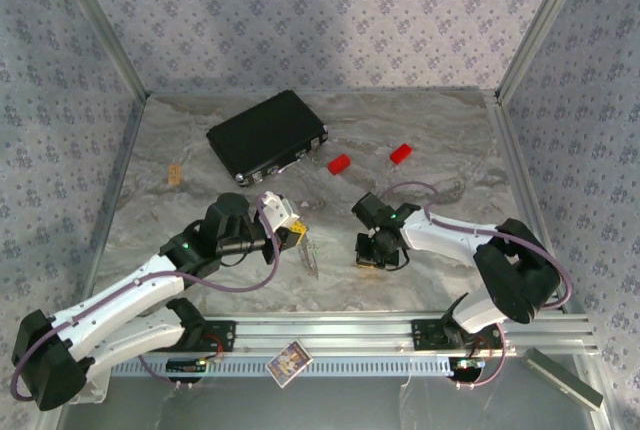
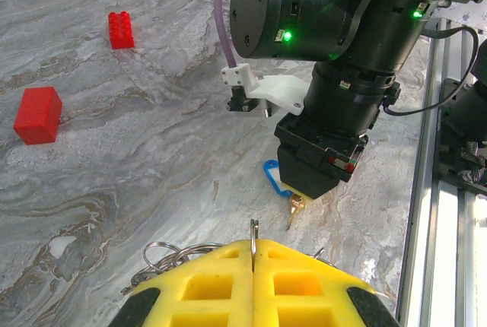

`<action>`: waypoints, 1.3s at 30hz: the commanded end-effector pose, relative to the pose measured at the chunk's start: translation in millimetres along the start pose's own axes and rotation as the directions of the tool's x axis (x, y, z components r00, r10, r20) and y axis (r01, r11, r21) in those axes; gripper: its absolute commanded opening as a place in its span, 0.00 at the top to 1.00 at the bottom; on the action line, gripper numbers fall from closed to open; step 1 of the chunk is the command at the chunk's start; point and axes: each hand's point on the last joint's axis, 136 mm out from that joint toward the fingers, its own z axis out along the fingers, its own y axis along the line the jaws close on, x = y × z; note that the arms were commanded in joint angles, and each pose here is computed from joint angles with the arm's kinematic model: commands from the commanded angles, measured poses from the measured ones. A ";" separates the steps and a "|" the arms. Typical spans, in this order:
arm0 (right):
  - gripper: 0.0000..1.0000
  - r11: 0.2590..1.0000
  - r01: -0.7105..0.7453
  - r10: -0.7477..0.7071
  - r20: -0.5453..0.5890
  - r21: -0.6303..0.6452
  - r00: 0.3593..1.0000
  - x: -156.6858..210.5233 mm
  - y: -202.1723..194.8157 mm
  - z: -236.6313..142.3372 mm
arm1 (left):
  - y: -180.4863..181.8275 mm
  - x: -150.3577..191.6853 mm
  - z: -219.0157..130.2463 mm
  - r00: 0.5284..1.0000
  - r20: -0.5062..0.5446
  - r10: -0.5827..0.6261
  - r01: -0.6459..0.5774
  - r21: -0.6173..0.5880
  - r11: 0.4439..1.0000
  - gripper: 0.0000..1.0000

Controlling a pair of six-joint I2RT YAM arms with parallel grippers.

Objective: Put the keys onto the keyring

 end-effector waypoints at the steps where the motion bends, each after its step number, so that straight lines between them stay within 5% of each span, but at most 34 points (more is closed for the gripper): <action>1: 0.87 0.999 -0.005 0.005 0.001 0.036 1.000 -1.3 -6.3 0.6 | -3.6 -16.7 -2.7 0.997 0.066 0.044 -0.045 0.012 0.999 1.00; 39: 0.85 0.999 0.037 -0.038 0.021 0.034 0.999 -7.9 3.9 -4.6 | -3.6 -15.6 -2.2 0.997 0.064 0.047 -0.048 0.013 0.999 1.00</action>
